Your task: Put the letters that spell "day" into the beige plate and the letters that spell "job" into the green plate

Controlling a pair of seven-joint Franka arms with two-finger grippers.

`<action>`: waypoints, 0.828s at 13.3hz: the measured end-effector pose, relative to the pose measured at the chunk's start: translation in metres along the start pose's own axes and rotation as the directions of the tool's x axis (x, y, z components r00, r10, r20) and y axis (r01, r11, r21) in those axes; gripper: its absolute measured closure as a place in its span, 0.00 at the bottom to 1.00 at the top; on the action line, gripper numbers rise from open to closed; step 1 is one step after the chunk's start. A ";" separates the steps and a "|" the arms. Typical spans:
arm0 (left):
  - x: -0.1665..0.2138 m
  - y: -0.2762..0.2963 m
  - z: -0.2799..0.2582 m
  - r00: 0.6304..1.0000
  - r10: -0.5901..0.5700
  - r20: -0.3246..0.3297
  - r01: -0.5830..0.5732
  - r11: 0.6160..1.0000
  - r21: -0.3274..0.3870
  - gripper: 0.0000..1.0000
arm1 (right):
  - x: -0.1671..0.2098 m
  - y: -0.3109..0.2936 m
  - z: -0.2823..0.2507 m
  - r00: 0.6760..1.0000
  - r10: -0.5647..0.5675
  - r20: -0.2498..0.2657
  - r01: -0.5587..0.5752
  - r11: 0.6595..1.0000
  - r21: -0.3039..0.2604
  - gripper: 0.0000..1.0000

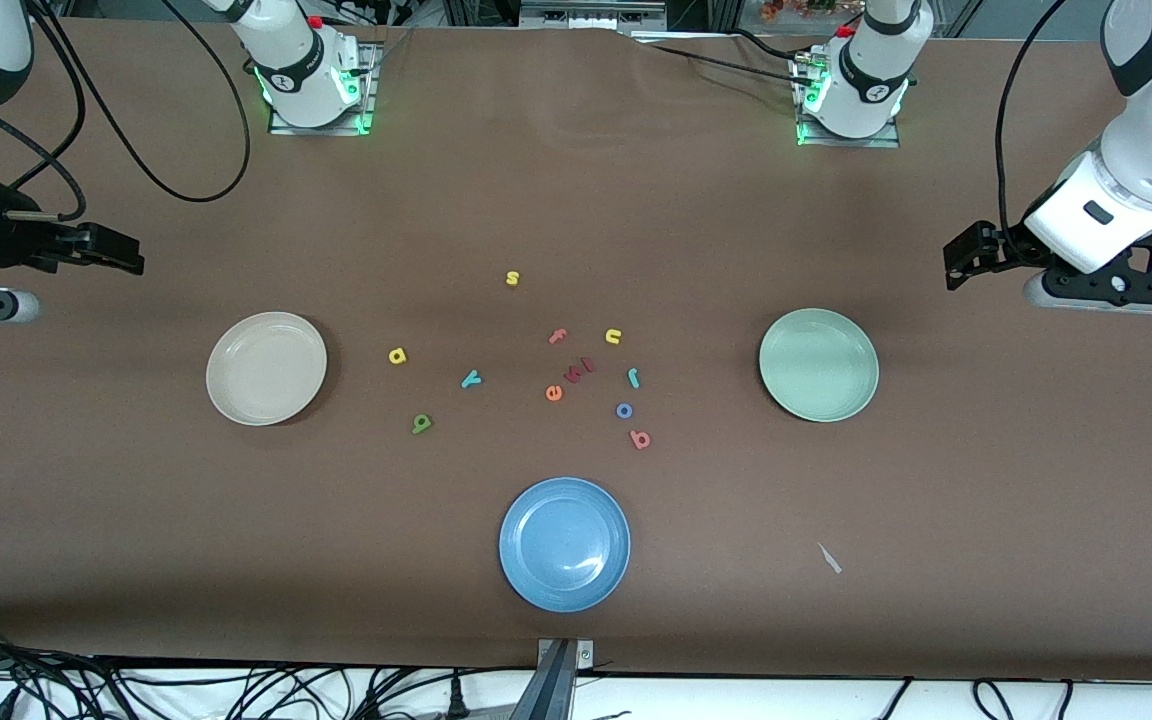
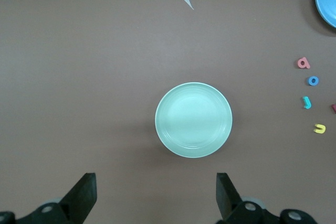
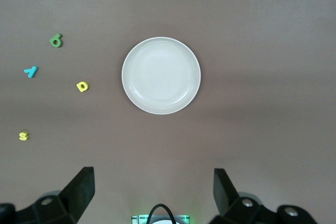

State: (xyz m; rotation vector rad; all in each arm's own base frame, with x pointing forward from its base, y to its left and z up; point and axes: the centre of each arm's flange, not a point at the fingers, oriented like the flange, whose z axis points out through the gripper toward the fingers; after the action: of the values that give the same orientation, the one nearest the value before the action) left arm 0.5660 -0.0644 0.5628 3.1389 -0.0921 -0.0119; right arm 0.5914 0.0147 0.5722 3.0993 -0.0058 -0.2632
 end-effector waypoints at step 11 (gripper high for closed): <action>0.012 -0.020 0.025 0.997 -0.058 0.044 0.061 0.995 -0.076 0.00 | 0.000 0.000 0.000 1.000 0.000 0.000 0.000 1.000 0.000 0.00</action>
State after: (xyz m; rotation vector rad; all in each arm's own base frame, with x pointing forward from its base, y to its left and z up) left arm 0.5794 -0.0453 0.5373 3.0633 0.0014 -0.0791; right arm 0.5914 0.0145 0.5722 3.0993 -0.0063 -0.2632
